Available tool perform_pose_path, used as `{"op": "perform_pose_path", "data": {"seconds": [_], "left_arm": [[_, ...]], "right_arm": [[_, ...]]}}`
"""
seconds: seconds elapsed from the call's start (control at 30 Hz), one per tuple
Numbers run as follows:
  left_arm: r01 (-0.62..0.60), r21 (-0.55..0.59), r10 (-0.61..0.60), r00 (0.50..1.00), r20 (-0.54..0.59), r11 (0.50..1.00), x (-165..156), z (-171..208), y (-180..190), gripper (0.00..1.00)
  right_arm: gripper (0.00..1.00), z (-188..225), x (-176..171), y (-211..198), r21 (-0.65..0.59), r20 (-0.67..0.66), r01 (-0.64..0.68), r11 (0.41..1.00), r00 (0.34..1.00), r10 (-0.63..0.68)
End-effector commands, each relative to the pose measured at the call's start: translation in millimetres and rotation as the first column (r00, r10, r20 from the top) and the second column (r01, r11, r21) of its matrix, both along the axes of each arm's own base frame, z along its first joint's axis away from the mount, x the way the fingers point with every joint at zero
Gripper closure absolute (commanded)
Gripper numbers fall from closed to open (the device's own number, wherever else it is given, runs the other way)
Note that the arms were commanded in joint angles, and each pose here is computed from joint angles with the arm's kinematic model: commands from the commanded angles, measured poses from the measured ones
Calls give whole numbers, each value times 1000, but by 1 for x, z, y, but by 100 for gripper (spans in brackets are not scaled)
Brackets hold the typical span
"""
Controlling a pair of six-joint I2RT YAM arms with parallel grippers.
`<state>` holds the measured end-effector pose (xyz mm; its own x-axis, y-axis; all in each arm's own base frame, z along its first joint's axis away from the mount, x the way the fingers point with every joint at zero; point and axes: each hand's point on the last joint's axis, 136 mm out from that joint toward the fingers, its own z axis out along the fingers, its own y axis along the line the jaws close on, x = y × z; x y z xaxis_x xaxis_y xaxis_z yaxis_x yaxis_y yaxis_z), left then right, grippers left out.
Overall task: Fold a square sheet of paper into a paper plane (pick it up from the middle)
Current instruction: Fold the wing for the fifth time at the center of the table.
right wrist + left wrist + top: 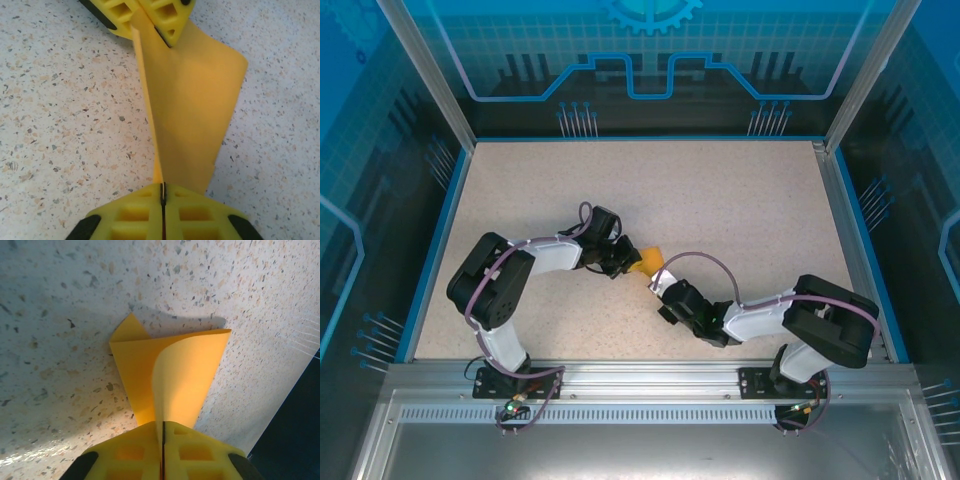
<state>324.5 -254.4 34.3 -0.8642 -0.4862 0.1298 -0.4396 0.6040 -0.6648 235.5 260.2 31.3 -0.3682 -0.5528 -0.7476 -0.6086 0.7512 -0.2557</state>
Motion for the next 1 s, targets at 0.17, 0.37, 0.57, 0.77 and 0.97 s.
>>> {"op": "perform_pose_path", "data": {"seconds": [0.17,0.37,0.57,0.77,0.97], "left_arm": [[-34,40,32,998,46,999,0,20,15,53],[-86,97,76,992,104,992,-4,34,35,32],[-118,123,103,986,128,985,-7,40,45,28],[-119,131,103,987,120,984,-10,38,47,28],[-115,131,100,989,113,985,-11,36,46,28]], "right_arm": [[100,11,9,11,148,-63,26,989,998,-17],[100,17,12,15,329,-169,20,944,985,38],[100,12,16,14,394,-233,42,918,971,56],[100,7,18,10,387,-251,68,919,967,34],[99,-3,19,4,359,-275,103,927,961,0]]}}
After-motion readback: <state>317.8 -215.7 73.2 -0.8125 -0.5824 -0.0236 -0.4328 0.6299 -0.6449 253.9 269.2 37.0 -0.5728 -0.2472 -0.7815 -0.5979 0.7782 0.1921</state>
